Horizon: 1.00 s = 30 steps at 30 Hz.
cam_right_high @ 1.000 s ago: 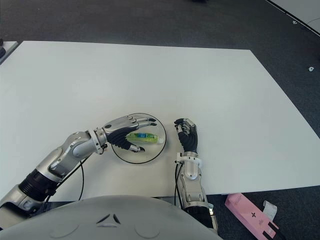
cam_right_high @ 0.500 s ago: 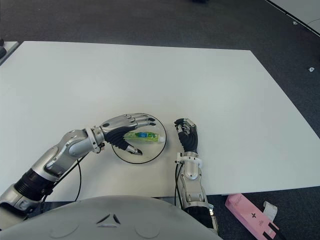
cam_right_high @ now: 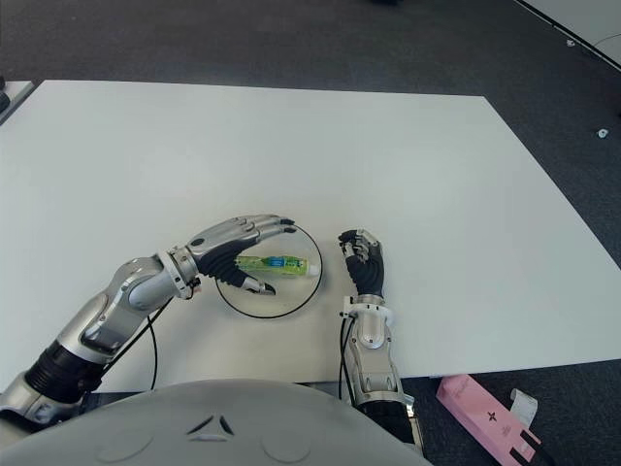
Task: Put the toothpaste on the table into the plate.
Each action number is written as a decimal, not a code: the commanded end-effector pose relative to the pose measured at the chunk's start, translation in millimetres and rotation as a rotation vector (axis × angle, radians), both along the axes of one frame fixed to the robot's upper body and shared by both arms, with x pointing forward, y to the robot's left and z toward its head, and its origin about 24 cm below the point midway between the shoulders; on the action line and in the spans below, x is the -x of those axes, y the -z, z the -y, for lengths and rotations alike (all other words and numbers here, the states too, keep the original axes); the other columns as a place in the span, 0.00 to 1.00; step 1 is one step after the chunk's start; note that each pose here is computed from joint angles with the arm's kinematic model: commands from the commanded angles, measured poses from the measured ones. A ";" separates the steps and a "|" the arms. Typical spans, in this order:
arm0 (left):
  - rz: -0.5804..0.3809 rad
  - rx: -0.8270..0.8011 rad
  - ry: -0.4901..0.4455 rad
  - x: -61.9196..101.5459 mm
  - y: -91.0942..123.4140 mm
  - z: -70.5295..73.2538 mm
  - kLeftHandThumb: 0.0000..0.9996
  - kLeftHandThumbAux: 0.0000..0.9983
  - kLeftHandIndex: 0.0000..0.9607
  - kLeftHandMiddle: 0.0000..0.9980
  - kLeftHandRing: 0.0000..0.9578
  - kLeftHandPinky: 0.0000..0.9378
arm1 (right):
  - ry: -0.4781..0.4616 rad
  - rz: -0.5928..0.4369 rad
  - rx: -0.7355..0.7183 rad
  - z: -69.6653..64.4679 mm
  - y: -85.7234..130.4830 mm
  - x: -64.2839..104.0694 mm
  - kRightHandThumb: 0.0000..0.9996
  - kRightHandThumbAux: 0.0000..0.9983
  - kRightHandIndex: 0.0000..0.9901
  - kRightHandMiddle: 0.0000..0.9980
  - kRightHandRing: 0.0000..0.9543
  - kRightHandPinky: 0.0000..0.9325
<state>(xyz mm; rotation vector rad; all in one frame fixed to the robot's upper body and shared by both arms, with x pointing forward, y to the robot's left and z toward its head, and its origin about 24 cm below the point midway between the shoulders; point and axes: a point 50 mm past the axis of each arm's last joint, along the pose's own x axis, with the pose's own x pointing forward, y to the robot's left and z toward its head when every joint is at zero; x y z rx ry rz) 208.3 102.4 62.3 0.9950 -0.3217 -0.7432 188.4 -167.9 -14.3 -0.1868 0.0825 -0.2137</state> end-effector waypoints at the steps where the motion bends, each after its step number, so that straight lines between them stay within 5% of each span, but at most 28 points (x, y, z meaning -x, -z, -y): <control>1: -0.002 0.067 -0.211 4.0 14.4 -9.0 0.00 0.65 0.00 0.00 0.00 0.04 | -0.001 -0.023 0.001 1.2 4.4 1.6 0.70 0.74 0.42 0.46 0.46 0.44; 5: 0.017 0.155 -0.367 10.7 28.1 -17.0 0.00 0.76 0.00 0.01 0.01 0.09 | -0.002 -0.021 0.000 0.9 4.6 1.6 0.70 0.74 0.42 0.46 0.46 0.46; 13: 0.080 0.335 -0.610 9.3 28.3 -21.3 0.00 0.97 0.17 0.24 0.25 0.29 | 0.002 -0.024 0.000 1.1 5.9 0.3 0.70 0.74 0.43 0.47 0.47 0.48; 22: -0.004 0.518 -0.885 9.1 34.8 -30.3 0.00 0.92 0.33 0.34 0.32 0.32 | -0.001 -0.025 -0.017 -0.4 7.1 -1.8 0.70 0.74 0.42 0.46 0.47 0.46; 30: -0.040 0.643 -0.937 9.0 36.9 -35.4 0.00 0.95 0.42 0.38 0.39 0.43 | 0.003 -0.024 -0.013 -1.6 6.6 -2.8 0.70 0.74 0.43 0.46 0.46 0.45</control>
